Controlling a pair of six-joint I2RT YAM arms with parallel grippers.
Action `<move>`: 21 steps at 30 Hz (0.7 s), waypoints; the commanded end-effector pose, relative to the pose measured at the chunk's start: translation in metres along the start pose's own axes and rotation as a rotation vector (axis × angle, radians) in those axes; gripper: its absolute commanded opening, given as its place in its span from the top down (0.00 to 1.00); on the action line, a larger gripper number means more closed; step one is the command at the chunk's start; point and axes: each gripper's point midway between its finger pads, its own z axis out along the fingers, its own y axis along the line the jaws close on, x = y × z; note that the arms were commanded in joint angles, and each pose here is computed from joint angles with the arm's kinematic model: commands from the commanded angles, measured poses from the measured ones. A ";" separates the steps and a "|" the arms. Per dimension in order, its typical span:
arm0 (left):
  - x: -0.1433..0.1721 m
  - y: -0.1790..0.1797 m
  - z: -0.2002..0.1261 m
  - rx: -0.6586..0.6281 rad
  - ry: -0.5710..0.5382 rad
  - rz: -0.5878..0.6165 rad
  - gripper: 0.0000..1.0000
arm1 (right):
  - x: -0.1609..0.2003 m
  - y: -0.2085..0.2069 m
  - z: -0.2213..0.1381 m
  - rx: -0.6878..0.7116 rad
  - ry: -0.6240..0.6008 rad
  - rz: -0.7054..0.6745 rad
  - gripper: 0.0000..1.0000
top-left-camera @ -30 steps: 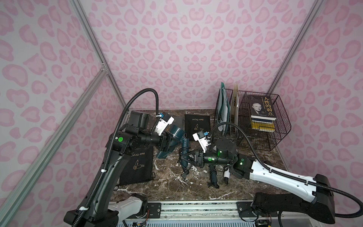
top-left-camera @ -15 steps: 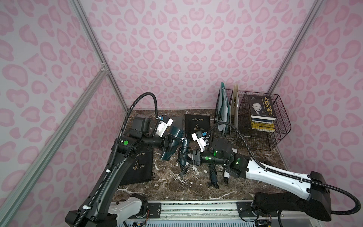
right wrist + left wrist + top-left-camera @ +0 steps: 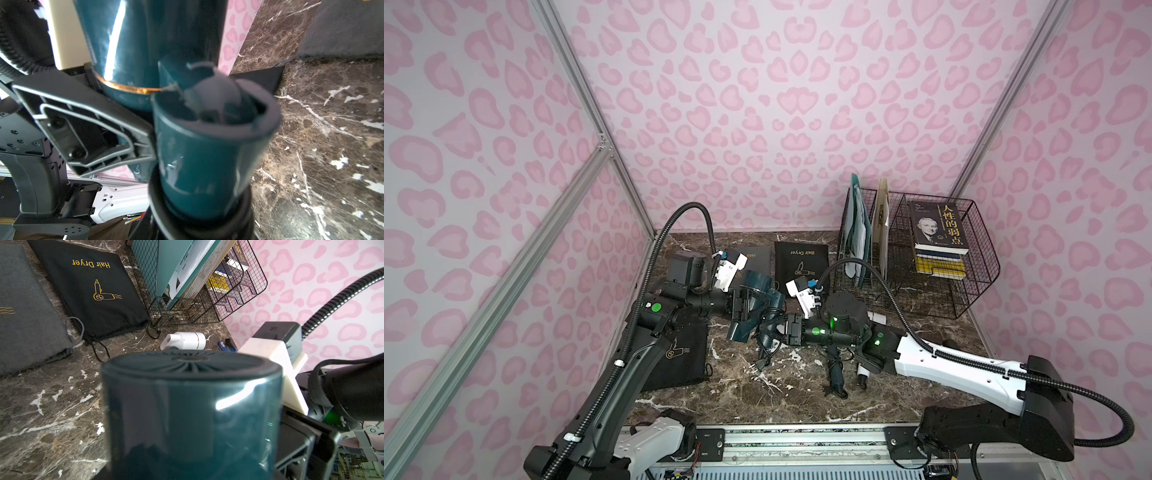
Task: Pack away hair dryers
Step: Fold the hair dryer.
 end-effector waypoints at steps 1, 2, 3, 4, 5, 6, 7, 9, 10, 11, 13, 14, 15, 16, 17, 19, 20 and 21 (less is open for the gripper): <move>0.000 -0.003 0.004 0.032 0.004 -0.057 0.98 | -0.043 0.189 -0.086 -0.810 -0.337 -0.419 1.00; 0.000 -0.005 0.004 0.040 0.006 -0.048 0.99 | -0.043 0.189 -0.085 -0.810 -0.335 -0.418 1.00; -0.001 -0.007 0.003 0.044 0.005 -0.039 0.98 | -0.043 0.188 -0.083 -0.805 -0.331 -0.416 1.00; -0.003 -0.009 0.002 0.051 0.004 -0.031 0.98 | -0.043 0.186 -0.083 -0.797 -0.333 -0.413 1.00; -0.005 -0.013 0.000 0.064 0.003 -0.016 0.98 | -0.044 0.184 -0.083 -0.791 -0.336 -0.411 1.00; -0.006 -0.016 -0.001 0.072 0.002 -0.002 0.99 | -0.043 0.182 -0.081 -0.783 -0.334 -0.407 1.00; -0.007 -0.018 -0.003 0.075 0.002 0.011 0.98 | -0.045 0.179 -0.079 -0.766 -0.334 -0.403 1.00; -0.012 -0.023 -0.008 0.073 -0.002 0.062 0.98 | -0.047 0.171 -0.073 -0.717 -0.330 -0.394 1.00; -0.014 -0.024 -0.010 0.064 -0.005 0.078 0.99 | -0.047 0.164 -0.069 -0.679 -0.327 -0.389 0.99; -0.017 -0.025 -0.012 0.058 -0.007 0.086 0.98 | -0.050 0.157 -0.064 -0.633 -0.326 -0.382 0.92; -0.022 -0.031 -0.016 0.071 -0.012 0.099 0.99 | -0.052 0.144 -0.059 -0.569 -0.328 -0.367 0.80; -0.024 -0.035 -0.017 0.088 -0.015 0.108 0.98 | -0.053 0.138 -0.057 -0.550 -0.323 -0.357 0.75; -0.025 -0.038 -0.018 0.099 -0.013 0.110 0.99 | -0.053 0.135 -0.057 -0.543 -0.320 -0.349 0.71; -0.027 -0.042 -0.019 0.113 -0.015 0.114 0.98 | -0.054 0.131 -0.057 -0.535 -0.317 -0.338 0.68; -0.028 -0.043 -0.019 0.120 -0.015 0.115 0.98 | -0.053 0.127 -0.056 -0.528 -0.314 -0.329 0.66; -0.029 -0.046 -0.020 0.133 -0.018 0.126 0.99 | -0.052 0.122 -0.054 -0.515 -0.310 -0.320 0.63; -0.030 -0.046 -0.020 0.136 -0.017 0.129 0.98 | -0.052 0.120 -0.054 -0.509 -0.308 -0.318 0.62; -0.031 -0.047 -0.021 0.135 -0.021 0.133 0.98 | -0.052 0.119 -0.054 -0.507 -0.310 -0.316 0.60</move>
